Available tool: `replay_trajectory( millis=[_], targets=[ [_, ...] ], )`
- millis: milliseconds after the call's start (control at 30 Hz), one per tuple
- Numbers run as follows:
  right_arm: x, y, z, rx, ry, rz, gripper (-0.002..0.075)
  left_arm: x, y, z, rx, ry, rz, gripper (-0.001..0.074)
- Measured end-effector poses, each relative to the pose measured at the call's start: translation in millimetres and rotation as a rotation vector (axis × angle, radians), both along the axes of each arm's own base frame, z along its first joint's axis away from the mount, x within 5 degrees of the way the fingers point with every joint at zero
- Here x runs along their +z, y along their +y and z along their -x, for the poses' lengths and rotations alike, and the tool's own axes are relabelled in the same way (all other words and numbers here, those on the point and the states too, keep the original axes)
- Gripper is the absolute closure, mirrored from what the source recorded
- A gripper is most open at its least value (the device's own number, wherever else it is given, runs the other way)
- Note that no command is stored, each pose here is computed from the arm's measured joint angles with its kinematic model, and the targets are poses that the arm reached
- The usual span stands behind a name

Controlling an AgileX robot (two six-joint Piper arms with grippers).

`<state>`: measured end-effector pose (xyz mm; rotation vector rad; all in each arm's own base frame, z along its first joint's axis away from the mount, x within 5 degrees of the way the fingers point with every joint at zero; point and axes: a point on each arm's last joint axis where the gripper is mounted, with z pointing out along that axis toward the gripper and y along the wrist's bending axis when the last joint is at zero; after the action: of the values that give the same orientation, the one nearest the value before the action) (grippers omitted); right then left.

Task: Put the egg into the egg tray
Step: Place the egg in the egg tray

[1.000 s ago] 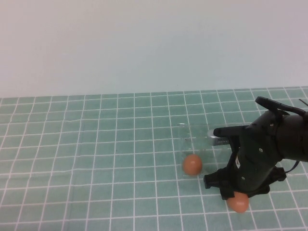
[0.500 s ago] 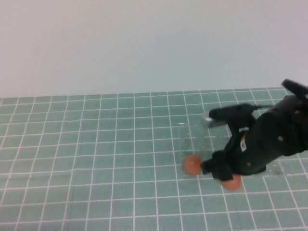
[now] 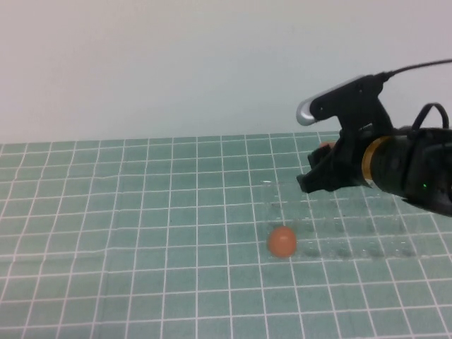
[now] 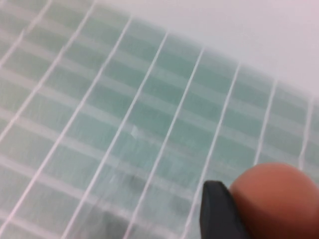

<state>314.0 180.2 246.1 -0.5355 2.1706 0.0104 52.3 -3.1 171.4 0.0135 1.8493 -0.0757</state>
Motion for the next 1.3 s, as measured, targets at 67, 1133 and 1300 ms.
replay_trajectory(
  millis=[67, 1133, 1300],
  targets=[
    [5, -2, 1, 0.012, -0.053, 0.001, 0.0369, 0, 0, 0, 0.0, 0.0, 0.0, 0.0736],
    [-2, -10, 25, 0.129, -0.038, -0.076, 0.0369, 0, 0, 0, 0.0, 0.0, 0.0, 0.0736],
    [-14, -11, 29, 0.207, -0.02, -0.109, 0.0369, 0, 0, 0, 0.0, 0.0, 0.0, 0.0736]
  ],
)
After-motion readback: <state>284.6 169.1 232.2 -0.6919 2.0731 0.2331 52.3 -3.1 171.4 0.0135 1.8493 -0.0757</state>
